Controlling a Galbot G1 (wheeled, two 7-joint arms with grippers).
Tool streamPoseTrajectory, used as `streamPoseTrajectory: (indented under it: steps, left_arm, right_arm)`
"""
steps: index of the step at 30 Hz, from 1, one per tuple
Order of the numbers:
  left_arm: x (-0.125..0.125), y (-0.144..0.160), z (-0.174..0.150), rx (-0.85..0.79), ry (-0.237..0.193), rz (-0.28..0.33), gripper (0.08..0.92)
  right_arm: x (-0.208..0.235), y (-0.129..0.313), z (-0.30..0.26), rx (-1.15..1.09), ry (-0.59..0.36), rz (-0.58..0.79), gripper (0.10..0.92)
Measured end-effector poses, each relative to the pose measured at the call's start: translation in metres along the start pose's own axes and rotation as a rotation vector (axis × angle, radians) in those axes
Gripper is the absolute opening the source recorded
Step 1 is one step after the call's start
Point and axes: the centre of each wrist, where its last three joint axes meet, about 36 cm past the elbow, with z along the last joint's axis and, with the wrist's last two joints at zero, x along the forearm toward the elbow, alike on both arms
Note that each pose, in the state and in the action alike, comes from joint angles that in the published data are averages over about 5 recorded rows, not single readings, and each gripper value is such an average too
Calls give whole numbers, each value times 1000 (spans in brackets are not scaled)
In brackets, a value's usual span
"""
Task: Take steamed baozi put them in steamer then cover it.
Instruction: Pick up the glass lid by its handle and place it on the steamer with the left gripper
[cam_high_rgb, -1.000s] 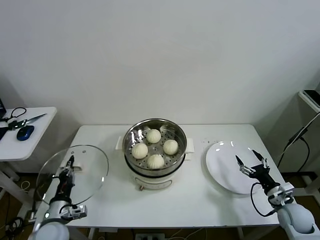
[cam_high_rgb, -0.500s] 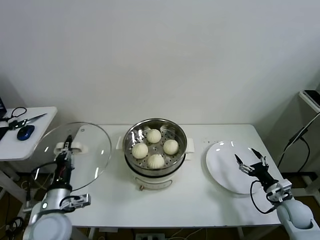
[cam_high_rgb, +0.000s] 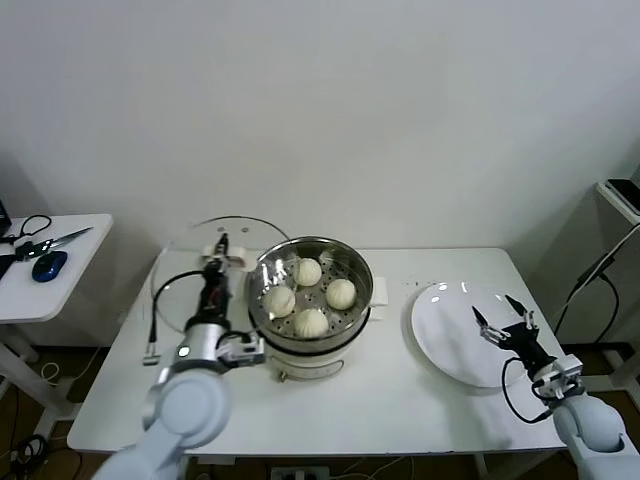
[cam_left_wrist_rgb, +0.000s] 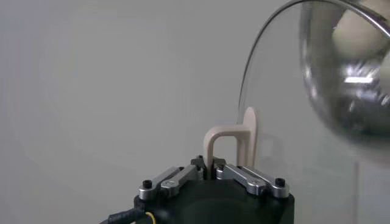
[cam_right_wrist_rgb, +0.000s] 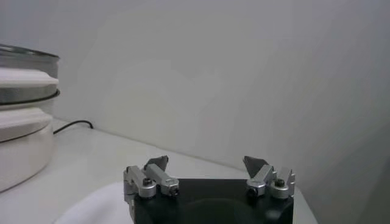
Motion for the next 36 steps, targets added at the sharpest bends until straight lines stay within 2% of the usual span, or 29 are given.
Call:
streamPoseTrajectory:
  steps: [9,16,26,36]
  left_arm:
    - [-13,-4,-74,53,-24,43,150]
    - [-22,-18,-114,69,-40,73,150]
    - [-32,-41,-138,81,-38,90,150]
    - [-42,-55,-141,89,-28,76,150]
  right_arm:
    - [1,-1,4,3,1,9,823]
    - [3,-1,7,5,4,14,823]
    - [5,-2,10,7,7,13,823]
    - [5,-1,11,11,9,6,823]
